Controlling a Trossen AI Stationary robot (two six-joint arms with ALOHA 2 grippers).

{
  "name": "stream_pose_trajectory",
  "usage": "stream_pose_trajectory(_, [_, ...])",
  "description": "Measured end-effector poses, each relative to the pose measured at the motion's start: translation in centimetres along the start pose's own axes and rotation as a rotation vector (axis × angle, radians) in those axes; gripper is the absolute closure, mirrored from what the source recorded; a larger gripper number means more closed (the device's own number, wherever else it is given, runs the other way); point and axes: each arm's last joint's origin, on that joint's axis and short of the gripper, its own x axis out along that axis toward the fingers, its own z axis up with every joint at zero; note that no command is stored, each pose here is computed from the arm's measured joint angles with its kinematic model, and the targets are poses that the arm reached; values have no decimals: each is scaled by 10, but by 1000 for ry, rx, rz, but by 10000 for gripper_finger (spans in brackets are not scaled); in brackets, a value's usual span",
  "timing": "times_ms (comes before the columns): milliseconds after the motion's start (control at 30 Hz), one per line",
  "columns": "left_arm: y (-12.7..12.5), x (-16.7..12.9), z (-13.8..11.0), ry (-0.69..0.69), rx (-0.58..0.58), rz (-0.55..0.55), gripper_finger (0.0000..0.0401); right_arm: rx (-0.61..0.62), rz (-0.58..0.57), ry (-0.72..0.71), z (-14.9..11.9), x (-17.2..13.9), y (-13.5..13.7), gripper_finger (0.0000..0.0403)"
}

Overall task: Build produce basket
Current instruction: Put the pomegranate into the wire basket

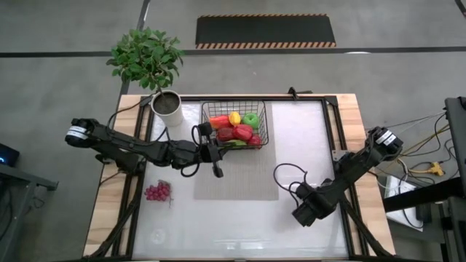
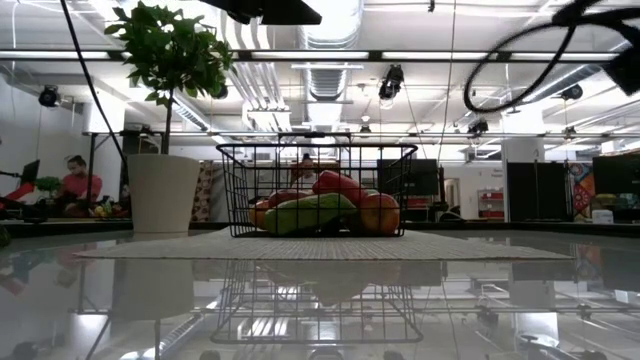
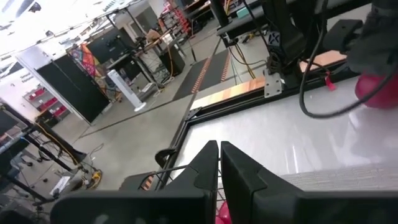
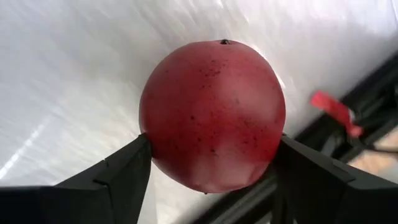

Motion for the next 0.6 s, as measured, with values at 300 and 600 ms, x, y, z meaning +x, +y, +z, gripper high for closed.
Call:
stream_pose_trajectory(300, [7,-15,-4,-15,13,5,400,46,180,-331,15,-47,-24,126])
stream_pose_trajectory(600, [14,-30,-12,-59,41,28,400,128,462,-605,68,-103,-68,168])
